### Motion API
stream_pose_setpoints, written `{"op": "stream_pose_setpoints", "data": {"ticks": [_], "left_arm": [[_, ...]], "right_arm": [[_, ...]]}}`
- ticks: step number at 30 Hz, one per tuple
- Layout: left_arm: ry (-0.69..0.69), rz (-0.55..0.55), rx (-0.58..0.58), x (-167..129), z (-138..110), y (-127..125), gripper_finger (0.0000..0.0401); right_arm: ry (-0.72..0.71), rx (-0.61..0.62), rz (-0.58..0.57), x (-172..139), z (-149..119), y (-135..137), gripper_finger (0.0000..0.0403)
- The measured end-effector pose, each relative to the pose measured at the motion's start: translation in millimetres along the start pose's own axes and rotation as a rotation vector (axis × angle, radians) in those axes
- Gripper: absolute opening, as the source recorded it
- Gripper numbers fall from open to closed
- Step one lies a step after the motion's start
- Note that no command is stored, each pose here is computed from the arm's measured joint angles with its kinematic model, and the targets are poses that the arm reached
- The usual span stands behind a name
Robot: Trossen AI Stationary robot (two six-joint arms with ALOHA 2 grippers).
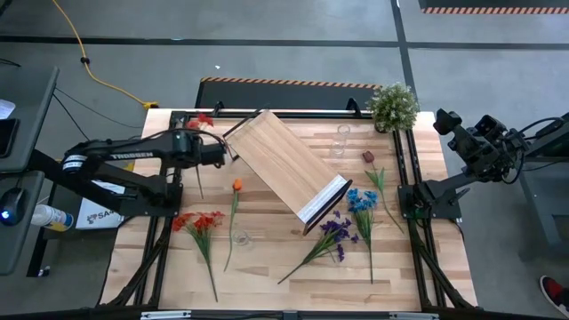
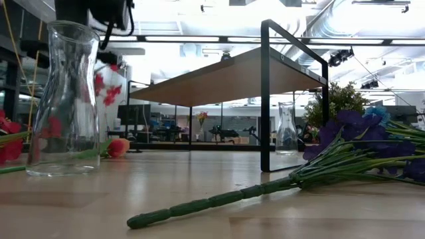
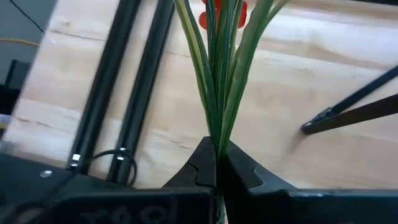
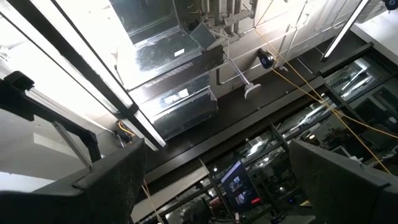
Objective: Pick and place flowers into a vace then onto a shelf
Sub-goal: Put the top orange flowers into the bottom transparent vase
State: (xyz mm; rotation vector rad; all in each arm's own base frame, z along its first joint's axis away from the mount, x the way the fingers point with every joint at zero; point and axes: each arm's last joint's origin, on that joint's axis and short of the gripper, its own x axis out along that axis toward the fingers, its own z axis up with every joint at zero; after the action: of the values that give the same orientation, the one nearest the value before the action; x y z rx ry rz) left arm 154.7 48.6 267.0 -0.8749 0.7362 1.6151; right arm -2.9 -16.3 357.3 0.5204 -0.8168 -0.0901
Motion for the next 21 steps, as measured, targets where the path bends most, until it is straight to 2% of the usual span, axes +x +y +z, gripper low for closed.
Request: {"op": "stream_pose_setpoints", "data": {"ticks": [13, 21], "left_arm": [[-0.084, -0.094, 0.039, -45.0, 30.6, -1.1, 0.0037], [-0.124, -0.135, 0.079, -54.7, 33.4, -2.5, 0.0037]], "right_arm": [[0.004, -0.002, -0.001, 0.0, -0.4, -0.1, 0.0381], [0.004, -0.003, -0.001, 0.0, -0.5, -0.1, 0.0381]]}}
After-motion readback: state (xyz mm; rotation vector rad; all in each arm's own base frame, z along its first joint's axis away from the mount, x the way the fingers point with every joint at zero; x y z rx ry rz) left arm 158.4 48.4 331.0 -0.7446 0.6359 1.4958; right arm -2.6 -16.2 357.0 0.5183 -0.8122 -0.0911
